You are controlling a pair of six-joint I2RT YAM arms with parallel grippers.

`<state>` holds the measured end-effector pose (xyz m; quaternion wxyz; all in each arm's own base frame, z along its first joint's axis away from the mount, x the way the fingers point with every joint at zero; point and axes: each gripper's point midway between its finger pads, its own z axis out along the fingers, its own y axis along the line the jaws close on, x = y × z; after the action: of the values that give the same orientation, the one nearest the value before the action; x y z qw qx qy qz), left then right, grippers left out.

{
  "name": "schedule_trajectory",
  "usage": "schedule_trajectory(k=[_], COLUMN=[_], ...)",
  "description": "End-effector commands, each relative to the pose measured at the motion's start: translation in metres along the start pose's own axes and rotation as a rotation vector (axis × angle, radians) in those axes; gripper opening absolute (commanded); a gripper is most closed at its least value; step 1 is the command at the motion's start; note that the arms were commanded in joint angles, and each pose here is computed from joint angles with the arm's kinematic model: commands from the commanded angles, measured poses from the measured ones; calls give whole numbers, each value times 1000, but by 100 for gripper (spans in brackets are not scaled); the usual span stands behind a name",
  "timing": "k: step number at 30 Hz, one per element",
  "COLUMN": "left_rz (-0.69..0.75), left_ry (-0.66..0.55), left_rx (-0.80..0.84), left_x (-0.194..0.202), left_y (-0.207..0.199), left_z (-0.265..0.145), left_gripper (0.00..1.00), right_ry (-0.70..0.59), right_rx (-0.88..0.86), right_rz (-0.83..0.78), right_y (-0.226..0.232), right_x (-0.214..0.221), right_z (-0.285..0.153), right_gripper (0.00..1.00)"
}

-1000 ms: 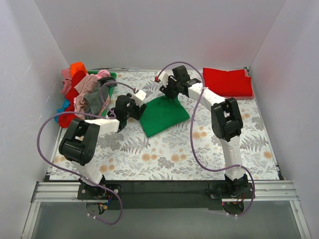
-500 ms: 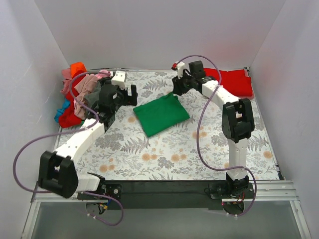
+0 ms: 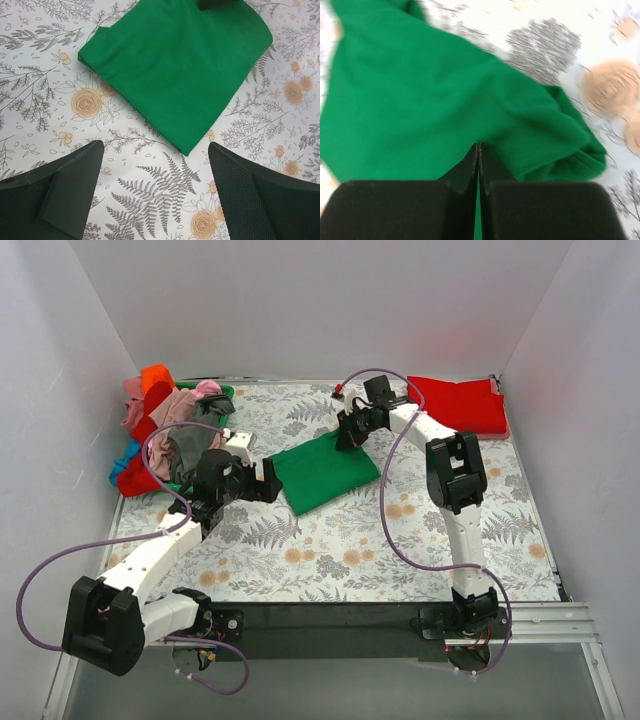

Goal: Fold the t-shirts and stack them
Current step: Neatly place the folded tshirt to the corner

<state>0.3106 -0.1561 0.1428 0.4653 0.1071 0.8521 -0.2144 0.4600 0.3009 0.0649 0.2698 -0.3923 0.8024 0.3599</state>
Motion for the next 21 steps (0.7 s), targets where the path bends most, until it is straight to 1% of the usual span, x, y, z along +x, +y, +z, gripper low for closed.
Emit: schedule_trajectory(k=[1, 2, 3, 4, 5, 8, 11, 13, 14, 15, 17, 18, 19, 21], left_rz=[-4, -5, -6, -3, -4, 1, 8, 10, 12, 12, 14, 16, 16, 17], left_ry=[-27, -29, -26, -40, -35, -42, -40, -37, -36, -31, -32, -31, -30, -28], left_rx=[31, 30, 28, 30, 25, 14, 7, 8, 6, 7, 10, 13, 13, 16], left_x=[-3, -2, 0, -2, 3, 5, 7, 8, 8, 10, 11, 11, 11, 12], left_y=[-7, -7, -7, -8, -6, -4, -3, -3, -2, -2, -2, -3, -3, -3], left_z=[-10, -12, -14, -17, -18, -22, -23, -23, -22, -22, -22, -23, -22, -22], left_gripper=[84, 84, 84, 84, 84, 85, 85, 85, 85, 85, 85, 85, 85, 85], right_ry=[28, 30, 41, 40, 30, 25, 21, 25, 10, 7, -2, -6, -13, -26], right_rx=[289, 354, 455, 483, 504, 523, 523, 469, 449, 429, 439, 436, 443, 462], right_rz=[106, 144, 155, 164, 170, 143, 92, 52, 29, 15, 1, 0, 4, 40], right_y=[-46, -58, -74, -79, -86, -88, -84, -75, -68, -63, -61, -61, -62, -69], right_x=[-4, -1, 2, 3, 2, -3, -10, -10, -17, -18, -22, -22, -23, -23], right_z=[-7, -10, -17, -20, -27, -38, -47, -48, -55, -57, -68, -71, -75, -86], right_gripper=[3, 2, 1, 1, 1, 6, 13, 29, 34, 43, 50, 55, 56, 64])
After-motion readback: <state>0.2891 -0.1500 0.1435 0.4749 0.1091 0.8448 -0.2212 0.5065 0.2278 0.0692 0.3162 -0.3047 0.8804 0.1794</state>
